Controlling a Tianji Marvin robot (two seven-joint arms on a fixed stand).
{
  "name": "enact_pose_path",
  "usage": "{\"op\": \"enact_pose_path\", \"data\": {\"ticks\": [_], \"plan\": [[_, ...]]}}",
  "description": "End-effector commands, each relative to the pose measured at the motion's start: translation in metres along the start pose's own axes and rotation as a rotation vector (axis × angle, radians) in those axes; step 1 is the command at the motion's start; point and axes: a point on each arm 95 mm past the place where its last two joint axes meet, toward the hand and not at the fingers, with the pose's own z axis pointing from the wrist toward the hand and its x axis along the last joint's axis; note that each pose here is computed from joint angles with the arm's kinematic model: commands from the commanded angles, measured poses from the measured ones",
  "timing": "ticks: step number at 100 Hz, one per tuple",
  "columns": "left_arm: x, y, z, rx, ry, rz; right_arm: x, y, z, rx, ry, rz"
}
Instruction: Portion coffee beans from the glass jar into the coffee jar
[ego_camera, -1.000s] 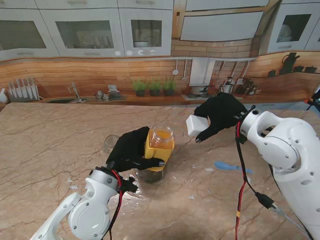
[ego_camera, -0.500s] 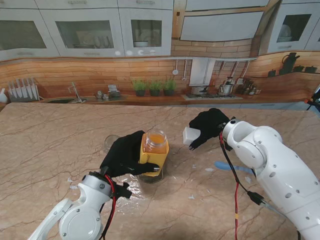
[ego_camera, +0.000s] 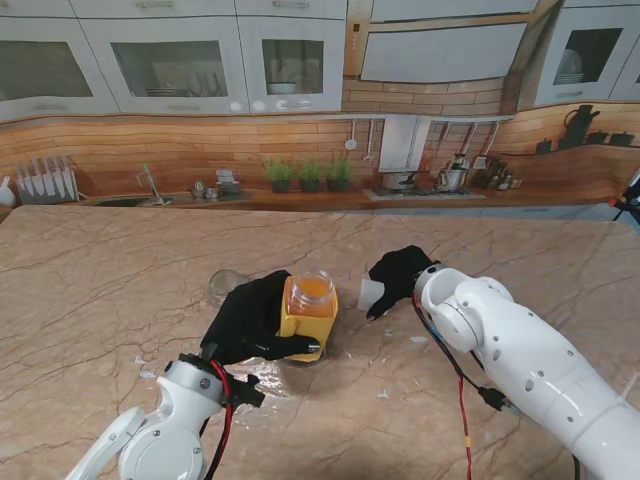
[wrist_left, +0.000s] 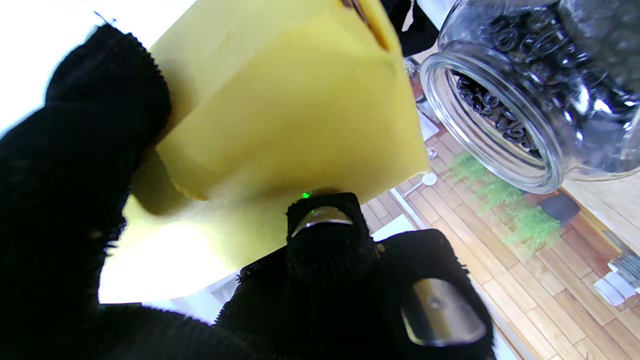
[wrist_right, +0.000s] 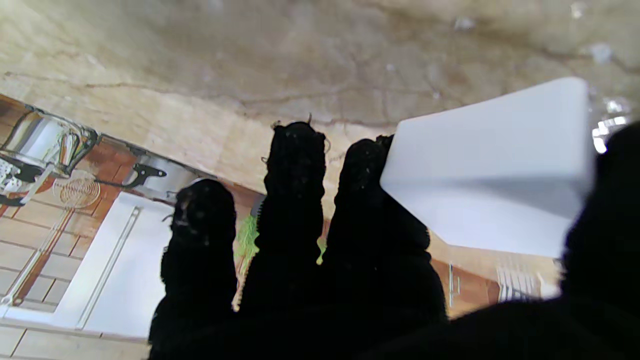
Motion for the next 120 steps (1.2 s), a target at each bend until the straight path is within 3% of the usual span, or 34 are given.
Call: {"op": "enact_pose_path", "data": {"ticks": [1, 28, 57, 98, 120], "plan": [[-0.001, 0.003, -0.004, -0.004, -0.008, -0.012, 0.004, -0.004, 0.006, 0.013, -0.007, 0.011], [-0.003, 0.001, -0.007, -0.002, -0.013, -0.018, 0.013, -0.021, 0.023, 0.034, -0.040, -0.006], [-0.004, -0.002, -0.007, 0.009, -0.015, -0.016, 0.016, -0.027, 0.024, 0.115, -0.052, -0.025], [-0.004, -0.005, -0.008, 0.019, -0.008, -0.020, 0.010, -0.018, 0.014, 0.151, -0.058, -0.046], [-0.004, -0.006, -0.008, 0.022, -0.006, -0.016, -0.003, 0.000, -0.008, 0.106, -0.053, -0.049]]}}
